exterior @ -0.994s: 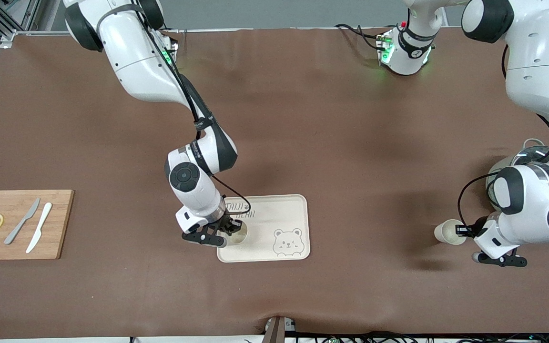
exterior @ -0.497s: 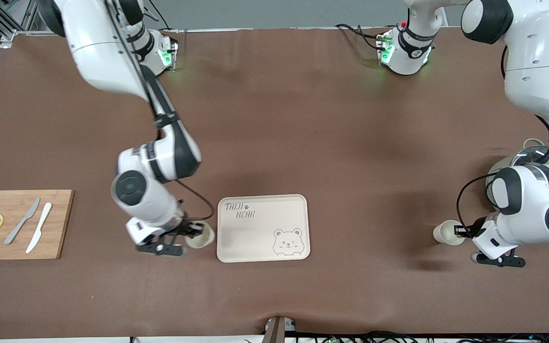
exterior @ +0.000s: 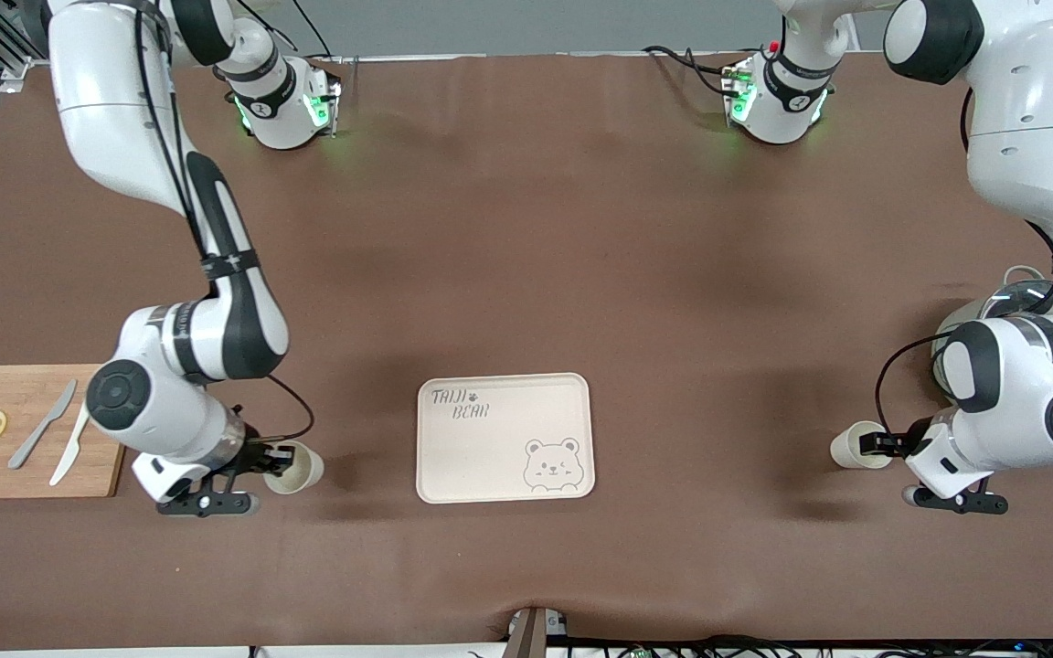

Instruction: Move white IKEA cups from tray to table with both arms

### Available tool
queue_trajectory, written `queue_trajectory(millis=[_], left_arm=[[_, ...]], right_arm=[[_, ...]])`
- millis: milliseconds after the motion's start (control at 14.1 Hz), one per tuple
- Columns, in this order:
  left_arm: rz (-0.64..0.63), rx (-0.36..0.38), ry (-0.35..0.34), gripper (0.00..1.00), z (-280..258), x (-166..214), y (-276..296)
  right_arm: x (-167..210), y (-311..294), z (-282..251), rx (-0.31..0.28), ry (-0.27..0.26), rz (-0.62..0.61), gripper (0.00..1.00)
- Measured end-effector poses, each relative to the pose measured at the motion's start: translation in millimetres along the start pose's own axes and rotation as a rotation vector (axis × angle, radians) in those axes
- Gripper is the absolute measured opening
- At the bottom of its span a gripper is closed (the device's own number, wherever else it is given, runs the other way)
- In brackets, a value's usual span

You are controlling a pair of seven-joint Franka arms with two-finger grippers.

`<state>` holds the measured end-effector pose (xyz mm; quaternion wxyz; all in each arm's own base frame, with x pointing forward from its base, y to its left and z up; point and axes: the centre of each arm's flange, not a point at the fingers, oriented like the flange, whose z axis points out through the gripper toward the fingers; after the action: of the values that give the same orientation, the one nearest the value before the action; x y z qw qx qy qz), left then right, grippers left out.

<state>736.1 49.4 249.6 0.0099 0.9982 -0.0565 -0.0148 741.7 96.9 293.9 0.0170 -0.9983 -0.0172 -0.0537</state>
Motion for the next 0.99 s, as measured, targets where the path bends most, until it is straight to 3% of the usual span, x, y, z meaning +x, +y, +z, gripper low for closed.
queue_trajectory(millis=[142,355,994], left_arm=[[0.011,0.003,0.013,1.00,-7.5,2.0,-0.6],[0.019,0.003,0.034,1.00,-34.4,3.5,4.9],[-0.008,0.005,-0.026,1.00,-174.0,-32.6,30.2]], right_arm=[[1.1,25.8,2.7,-0.004,-0.003,-0.022,0.04],[2.4,47.7,12.6,-0.010,0.012,-0.061,0.04],[1.6,77.7,71.2,-0.034,0.064,-0.107,0.04]])
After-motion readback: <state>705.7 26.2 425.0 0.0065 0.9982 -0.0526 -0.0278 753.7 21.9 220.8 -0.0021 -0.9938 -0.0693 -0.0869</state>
